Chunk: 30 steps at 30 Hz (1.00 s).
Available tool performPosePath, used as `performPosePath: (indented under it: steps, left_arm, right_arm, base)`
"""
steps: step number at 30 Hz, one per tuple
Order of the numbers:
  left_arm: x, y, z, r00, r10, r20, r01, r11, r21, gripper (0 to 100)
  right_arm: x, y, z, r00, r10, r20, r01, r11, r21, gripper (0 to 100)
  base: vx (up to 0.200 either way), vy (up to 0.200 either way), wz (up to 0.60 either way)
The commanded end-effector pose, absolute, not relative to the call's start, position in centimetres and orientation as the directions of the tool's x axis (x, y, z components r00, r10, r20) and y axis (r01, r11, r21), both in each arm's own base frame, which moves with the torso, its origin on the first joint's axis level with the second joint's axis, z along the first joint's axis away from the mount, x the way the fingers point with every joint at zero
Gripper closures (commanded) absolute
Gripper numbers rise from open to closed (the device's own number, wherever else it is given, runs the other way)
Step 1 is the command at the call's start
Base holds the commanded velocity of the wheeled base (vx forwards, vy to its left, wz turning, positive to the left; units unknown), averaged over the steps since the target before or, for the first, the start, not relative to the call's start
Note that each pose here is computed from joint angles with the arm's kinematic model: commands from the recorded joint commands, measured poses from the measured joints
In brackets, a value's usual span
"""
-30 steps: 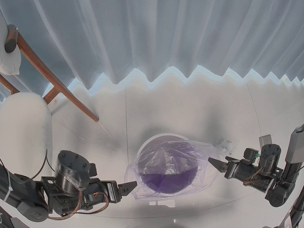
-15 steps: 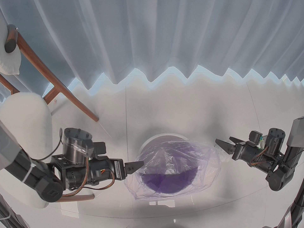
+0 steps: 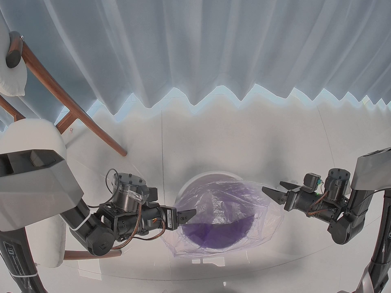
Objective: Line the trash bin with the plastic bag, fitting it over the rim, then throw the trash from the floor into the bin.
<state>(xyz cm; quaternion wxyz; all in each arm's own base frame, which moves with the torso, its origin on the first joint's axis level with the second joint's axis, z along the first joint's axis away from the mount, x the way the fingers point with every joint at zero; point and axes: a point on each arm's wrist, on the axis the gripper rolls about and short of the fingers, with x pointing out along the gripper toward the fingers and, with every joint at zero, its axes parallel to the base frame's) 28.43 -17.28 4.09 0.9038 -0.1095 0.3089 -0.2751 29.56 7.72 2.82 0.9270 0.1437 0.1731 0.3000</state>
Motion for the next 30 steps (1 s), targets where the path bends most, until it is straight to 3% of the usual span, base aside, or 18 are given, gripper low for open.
performPosePath:
  steps: [1,9,10,19,20,30]
  left_arm:
    - [29.0,-17.6,3.0,0.652,-0.556,-0.516,0.419,0.831,-0.365,0]
    - [29.1,-17.6,2.6,0.648,-0.553,-0.524,0.415,0.833,-0.366,0]
    - [29.1,-17.6,2.6,0.647,-0.554,-0.524,0.416,0.832,-0.367,100]
    - [29.1,-17.5,3.1,0.663,-0.558,-0.500,0.418,0.829,-0.371,100]
    - [29.0,-17.4,3.0,0.663,-0.558,-0.500,0.418,0.829,-0.371,100]
    - [28.2,-16.6,3.3,0.693,-0.537,-0.481,0.403,0.842,-0.360,100]
  right_arm:
    - [29.8,8.3,1.7,0.742,0.620,-0.255,-0.515,0.771,0.375,0]
    - [29.8,8.9,0.7,0.705,0.655,-0.272,-0.563,0.750,0.346,0]
    - [29.8,9.0,0.7,0.703,0.657,-0.272,-0.566,0.748,0.347,0]
    - [29.6,9.0,0.6,0.698,0.659,-0.282,-0.564,0.748,0.351,0]
    - [29.6,9.0,0.5,0.697,0.658,-0.283,-0.563,0.748,0.352,100]
    - [29.9,9.0,1.1,0.709,0.656,-0.258,-0.569,0.749,0.340,100]
  base:
    - [0.000,0.000,0.00]
    - [0.000,0.000,0.00]
    - [0.000,0.000,0.00]
    - [0.000,0.000,0.00]
    - [0.000,0.000,0.00]
    - [0.000,0.000,0.00]
